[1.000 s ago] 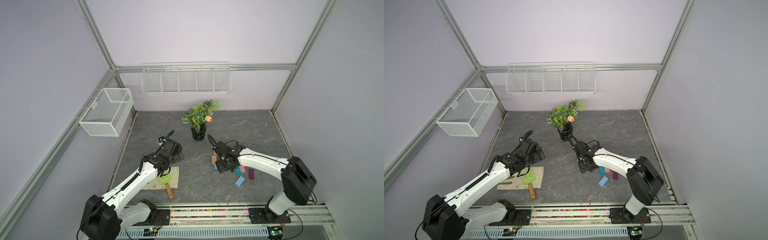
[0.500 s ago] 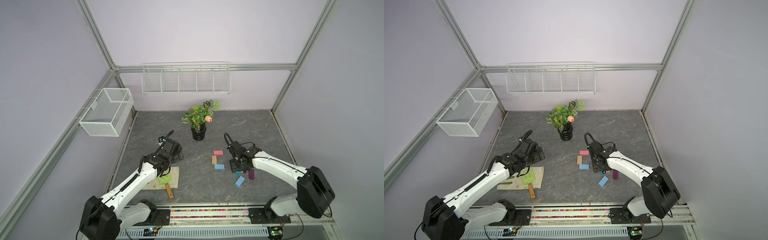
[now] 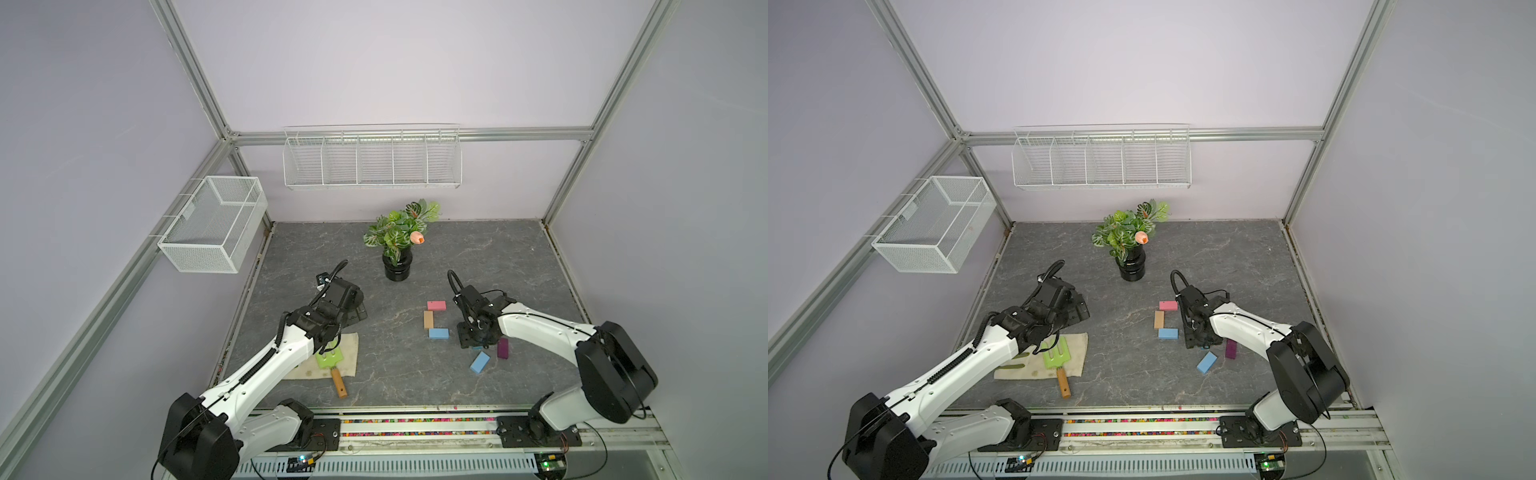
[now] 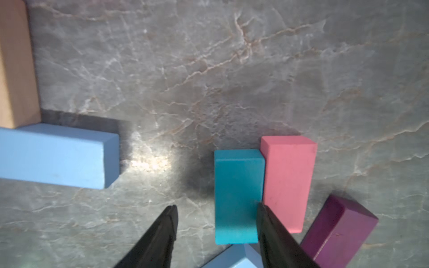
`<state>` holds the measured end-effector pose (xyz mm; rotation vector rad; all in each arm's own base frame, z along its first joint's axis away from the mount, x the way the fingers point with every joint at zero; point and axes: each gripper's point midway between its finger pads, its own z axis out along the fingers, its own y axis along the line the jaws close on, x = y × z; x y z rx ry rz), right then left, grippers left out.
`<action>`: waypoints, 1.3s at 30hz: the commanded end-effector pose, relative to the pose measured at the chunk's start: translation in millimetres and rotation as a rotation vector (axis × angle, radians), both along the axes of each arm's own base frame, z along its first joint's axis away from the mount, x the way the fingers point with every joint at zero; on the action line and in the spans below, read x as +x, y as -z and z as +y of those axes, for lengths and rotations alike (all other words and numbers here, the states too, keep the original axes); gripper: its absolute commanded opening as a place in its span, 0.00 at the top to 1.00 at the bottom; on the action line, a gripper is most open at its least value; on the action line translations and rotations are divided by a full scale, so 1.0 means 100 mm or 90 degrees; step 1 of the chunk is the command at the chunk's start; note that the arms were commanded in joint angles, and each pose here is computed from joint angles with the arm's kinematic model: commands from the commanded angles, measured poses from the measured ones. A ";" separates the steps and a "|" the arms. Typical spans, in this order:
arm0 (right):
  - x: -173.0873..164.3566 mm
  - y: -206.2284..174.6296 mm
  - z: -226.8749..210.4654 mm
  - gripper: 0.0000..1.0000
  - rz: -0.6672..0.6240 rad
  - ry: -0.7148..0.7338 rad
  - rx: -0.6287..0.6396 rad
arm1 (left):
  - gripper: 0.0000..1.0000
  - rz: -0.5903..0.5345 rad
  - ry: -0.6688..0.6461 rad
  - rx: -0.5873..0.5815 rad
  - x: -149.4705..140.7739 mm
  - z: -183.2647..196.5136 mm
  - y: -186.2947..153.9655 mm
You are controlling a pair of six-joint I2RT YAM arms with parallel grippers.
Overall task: Assemble the number 8 with building blocks
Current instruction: Pick up the building block from the center of the board.
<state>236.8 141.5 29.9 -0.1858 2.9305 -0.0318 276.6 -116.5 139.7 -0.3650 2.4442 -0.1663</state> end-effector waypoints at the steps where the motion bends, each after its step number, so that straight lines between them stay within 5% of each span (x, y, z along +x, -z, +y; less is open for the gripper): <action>1: -0.05 0.11 -0.09 0.40 0.010 0.022 -0.011 | 0.01 -0.023 -0.003 -0.008 0.04 -0.02 -0.13; 22: 0.03 0.08 -0.09 0.44 0.007 0.046 0.025 | 0.01 -0.021 -0.004 -0.011 0.04 -0.02 -0.11; 26: 0.06 0.15 -0.09 0.54 0.015 0.048 0.013 | 0.01 -0.019 -0.003 -0.011 0.03 -0.02 -0.10; 30: 0.09 0.18 -0.04 0.93 0.024 0.046 0.019 | 0.00 -0.020 -0.004 -0.010 0.02 -0.02 -0.10; 39: -0.08 -0.34 0.14 0.93 -0.042 0.081 0.072 | 0.01 -0.015 -0.011 -0.005 0.03 0.00 -0.07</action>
